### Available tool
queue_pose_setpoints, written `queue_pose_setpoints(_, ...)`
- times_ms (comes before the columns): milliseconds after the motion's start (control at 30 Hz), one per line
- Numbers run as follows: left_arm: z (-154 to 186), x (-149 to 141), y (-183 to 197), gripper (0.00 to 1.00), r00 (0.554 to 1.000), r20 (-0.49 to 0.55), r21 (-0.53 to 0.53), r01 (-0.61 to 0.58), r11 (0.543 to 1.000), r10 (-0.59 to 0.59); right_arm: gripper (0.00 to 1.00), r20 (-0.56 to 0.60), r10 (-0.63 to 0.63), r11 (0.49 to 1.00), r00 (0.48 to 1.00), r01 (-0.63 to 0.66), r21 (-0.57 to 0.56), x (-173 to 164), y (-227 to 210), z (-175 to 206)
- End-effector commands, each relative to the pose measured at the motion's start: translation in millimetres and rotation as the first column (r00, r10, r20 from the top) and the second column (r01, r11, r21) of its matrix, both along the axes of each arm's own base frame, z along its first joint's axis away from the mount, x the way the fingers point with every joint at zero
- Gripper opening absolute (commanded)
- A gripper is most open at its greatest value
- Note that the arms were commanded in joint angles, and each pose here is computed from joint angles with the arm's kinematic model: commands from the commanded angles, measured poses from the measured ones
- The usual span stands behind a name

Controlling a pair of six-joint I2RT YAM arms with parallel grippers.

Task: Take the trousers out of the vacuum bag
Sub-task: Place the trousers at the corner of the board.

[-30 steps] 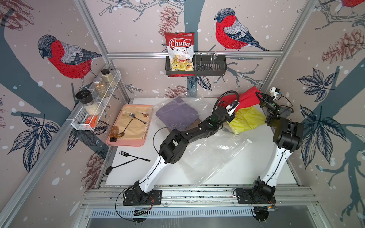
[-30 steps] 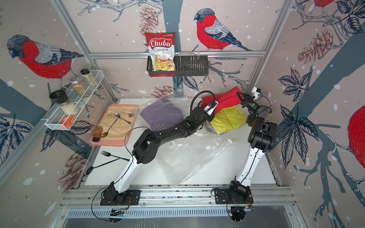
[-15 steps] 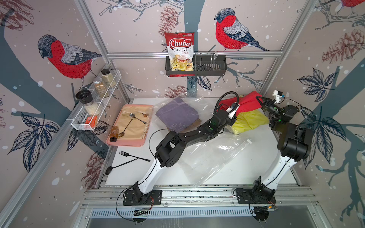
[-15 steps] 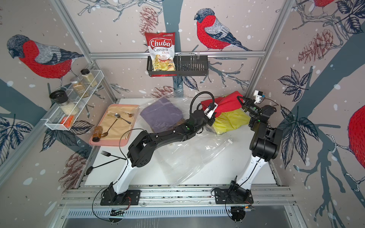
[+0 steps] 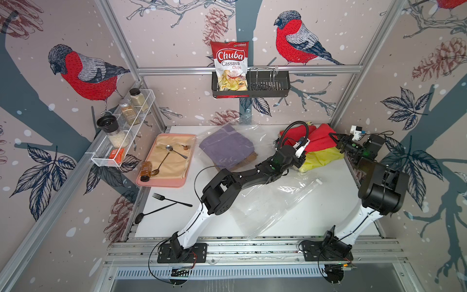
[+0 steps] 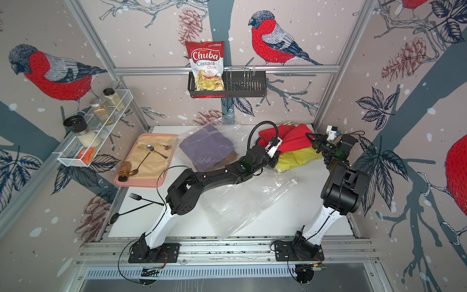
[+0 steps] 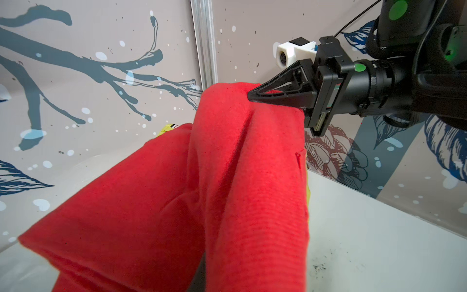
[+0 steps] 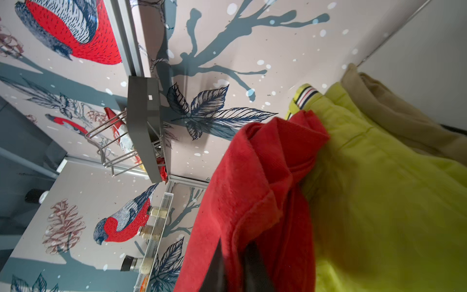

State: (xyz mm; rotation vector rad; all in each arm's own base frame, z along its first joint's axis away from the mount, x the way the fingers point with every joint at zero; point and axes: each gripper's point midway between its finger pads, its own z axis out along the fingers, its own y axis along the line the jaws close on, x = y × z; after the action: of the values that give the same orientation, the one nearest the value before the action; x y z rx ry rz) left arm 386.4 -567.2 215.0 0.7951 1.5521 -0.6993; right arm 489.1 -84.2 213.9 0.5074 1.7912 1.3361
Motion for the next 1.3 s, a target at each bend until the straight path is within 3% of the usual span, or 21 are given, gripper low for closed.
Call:
queue_pose_setpoints(0,16,-14,-9,0.08,0.997,-0.037,-0.106,0.068,0.992,-0.072,0.21,-0.037,-0.235,0.968,0.971,0.23,-0.104,16,-48,-9)
queue_pose_setpoints(133,9,-23,-9,0.34,0.991,-0.084,-0.119,0.098,0.988,-0.109,0.43,-0.046,-0.255,0.955,0.966,0.244,-0.166,24,-56,-1)
queue_pose_setpoints(233,10,-31,-9,0.68,0.983,-0.113,-0.133,0.13,0.983,-0.145,0.49,-0.044,-0.276,0.947,0.96,0.263,-0.186,24,-59,5)
queue_pose_setpoints(400,0,-42,-10,0.97,0.972,-0.16,-0.127,0.152,0.98,-0.171,0.58,-0.05,-0.275,0.939,0.96,0.257,-0.227,16,-42,9)
queue_pose_setpoints(567,-11,-51,4,0.97,0.966,-0.2,-0.104,0.146,0.984,-0.165,0.74,-0.063,-0.29,0.926,0.955,0.263,-0.272,-5,-26,1)
queue_pose_setpoints(867,-19,-58,36,0.98,0.952,-0.271,-0.06,0.134,0.989,-0.145,0.77,-0.103,-0.333,0.903,0.937,0.286,-0.32,-55,-13,-10)
queue_pose_setpoints(1133,6,-12,84,0.98,0.913,-0.384,-0.212,0.061,0.975,-0.141,0.77,-0.171,-0.296,0.923,0.94,0.236,-0.302,-95,14,-35)
queue_pose_setpoints(1267,22,13,99,0.98,0.914,-0.382,-0.252,0.035,0.967,-0.133,0.76,-0.192,-0.263,0.939,0.946,0.205,-0.277,-109,27,-45)
